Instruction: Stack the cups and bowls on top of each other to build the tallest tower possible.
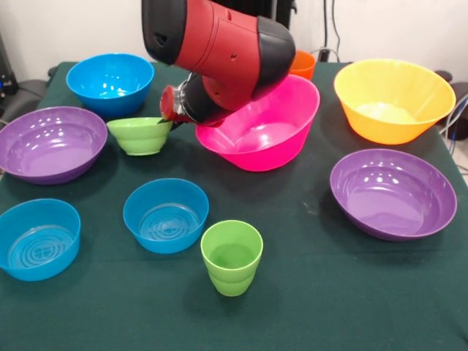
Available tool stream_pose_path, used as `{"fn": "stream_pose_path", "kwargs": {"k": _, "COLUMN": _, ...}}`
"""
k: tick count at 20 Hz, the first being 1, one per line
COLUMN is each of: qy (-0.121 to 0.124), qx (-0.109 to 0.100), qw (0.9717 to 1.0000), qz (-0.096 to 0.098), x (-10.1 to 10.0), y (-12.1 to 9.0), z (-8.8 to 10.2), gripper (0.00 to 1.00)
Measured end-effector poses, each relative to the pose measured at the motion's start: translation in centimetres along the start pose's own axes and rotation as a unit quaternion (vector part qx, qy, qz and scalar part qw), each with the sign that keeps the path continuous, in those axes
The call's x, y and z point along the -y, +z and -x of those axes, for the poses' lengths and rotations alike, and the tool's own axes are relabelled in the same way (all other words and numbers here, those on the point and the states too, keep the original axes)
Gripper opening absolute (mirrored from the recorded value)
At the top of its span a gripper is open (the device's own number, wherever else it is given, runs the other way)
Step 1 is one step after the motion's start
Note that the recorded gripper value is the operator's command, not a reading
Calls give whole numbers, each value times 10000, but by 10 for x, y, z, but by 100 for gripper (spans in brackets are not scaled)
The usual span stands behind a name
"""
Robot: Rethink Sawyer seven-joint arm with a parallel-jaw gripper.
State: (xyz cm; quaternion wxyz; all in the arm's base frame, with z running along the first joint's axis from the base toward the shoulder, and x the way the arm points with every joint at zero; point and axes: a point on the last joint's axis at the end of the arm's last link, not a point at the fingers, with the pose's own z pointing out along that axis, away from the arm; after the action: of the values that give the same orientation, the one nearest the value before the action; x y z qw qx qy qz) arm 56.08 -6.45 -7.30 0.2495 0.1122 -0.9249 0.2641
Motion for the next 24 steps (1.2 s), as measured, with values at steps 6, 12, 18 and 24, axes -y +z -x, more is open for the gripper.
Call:
{"fn": "stream_pose_path", "kwargs": {"k": 6, "qy": 93, "qx": -20, "qw": 9999, "qz": -62, "x": 7, "y": 0, "z": -3, "gripper": 0}}
{"fn": "stream_pose_path", "kwargs": {"k": 12, "qy": 101, "qx": -19, "qw": 9999, "qz": -73, "x": 8, "y": -1, "z": -3, "gripper": 0}}
{"fn": "stream_pose_path", "kwargs": {"k": 18, "qy": 113, "qx": 14, "qw": 9999, "qz": -81, "x": 10, "y": -5, "z": -3, "gripper": 0}}
{"fn": "stream_pose_path", "kwargs": {"k": 24, "qy": 116, "qx": 47, "qw": 9999, "qz": -93, "x": 10, "y": -10, "z": -2, "gripper": 100}}
